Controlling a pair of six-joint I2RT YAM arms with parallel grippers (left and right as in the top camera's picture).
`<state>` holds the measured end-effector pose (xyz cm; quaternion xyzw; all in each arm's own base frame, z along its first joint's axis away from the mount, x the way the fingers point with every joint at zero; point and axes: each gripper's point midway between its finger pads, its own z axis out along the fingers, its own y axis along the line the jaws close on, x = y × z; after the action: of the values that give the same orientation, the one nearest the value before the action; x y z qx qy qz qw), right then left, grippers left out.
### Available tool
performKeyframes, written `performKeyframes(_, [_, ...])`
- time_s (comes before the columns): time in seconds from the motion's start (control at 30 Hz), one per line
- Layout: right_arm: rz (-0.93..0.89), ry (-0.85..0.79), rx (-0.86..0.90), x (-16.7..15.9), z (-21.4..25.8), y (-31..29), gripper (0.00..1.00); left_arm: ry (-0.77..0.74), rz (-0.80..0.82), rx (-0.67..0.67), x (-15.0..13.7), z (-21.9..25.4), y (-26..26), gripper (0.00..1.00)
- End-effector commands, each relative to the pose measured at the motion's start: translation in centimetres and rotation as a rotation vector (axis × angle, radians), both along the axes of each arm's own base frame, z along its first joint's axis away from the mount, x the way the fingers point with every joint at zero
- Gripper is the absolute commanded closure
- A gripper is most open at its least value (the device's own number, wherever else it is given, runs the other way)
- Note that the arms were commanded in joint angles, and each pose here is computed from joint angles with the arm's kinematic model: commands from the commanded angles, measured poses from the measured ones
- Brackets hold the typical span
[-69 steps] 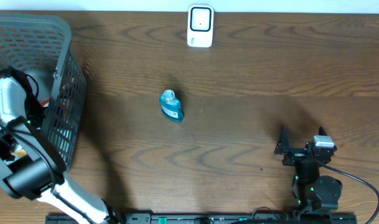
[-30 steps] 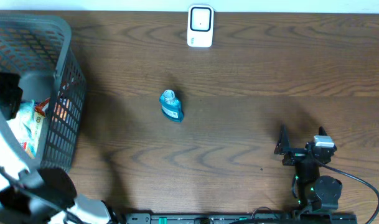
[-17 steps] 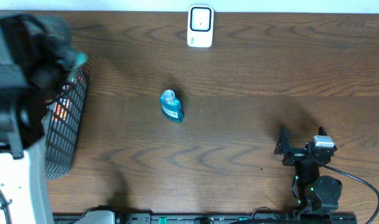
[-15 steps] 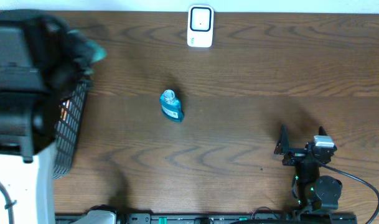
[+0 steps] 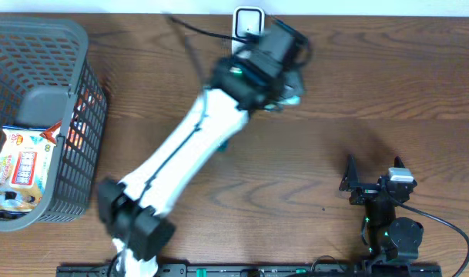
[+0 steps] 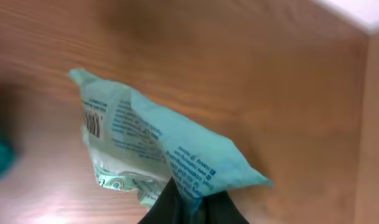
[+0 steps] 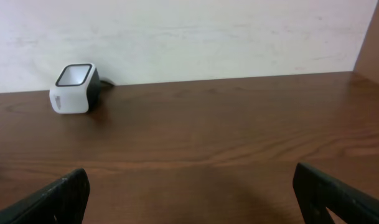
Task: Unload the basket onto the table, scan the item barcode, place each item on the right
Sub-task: 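Lift the light-blue wipes pack and present it to the scanner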
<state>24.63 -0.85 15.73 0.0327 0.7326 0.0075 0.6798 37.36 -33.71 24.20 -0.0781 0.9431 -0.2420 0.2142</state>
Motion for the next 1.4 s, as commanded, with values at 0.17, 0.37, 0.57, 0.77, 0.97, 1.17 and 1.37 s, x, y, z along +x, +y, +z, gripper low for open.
performKeyframes(0.17, [-0.005, 0.004, -0.013, 0.0, -0.2, -0.1, 0.01, 0.073, -0.28, -0.201, -2.3, -2.3, -8.8, 0.93])
performKeyframes(0.37, [-0.005, 0.004, -0.013, 0.0, -0.2, -0.1, 0.01, 0.135, -0.232, -0.248, -1.8, -5.2, -10.0, 0.93])
performKeyframes(0.57, [-0.006, 0.004, -0.013, 0.0, -0.2, -0.1, 0.01, 0.17, -0.164, -0.296, -1.5, -9.4, -10.2, 0.92])
performKeyframes(0.77, [-0.006, 0.004, -0.013, 0.0, -0.2, -0.1, 0.01, 0.242, -0.101, -0.301, -2.7, -14.9, -9.1, 0.93])
performKeyframes(0.97, [-0.005, 0.004, -0.013, 0.0, -0.2, -0.1, 0.01, 0.273, -0.089, -0.261, -3.6, -17.5, -7.9, 0.93])
performKeyframes(1.17, [-0.005, 0.004, -0.013, 0.0, -0.2, -0.1, 0.01, 0.264, -0.12, -0.273, -3.7, -17.3, -8.2, 0.93])
performKeyframes(1.37, [-0.006, 0.004, -0.013, 0.0, -0.2, -0.1, 0.01, 0.206, -0.204, -0.374, -3.3, -15.1, -10.2, 0.92])
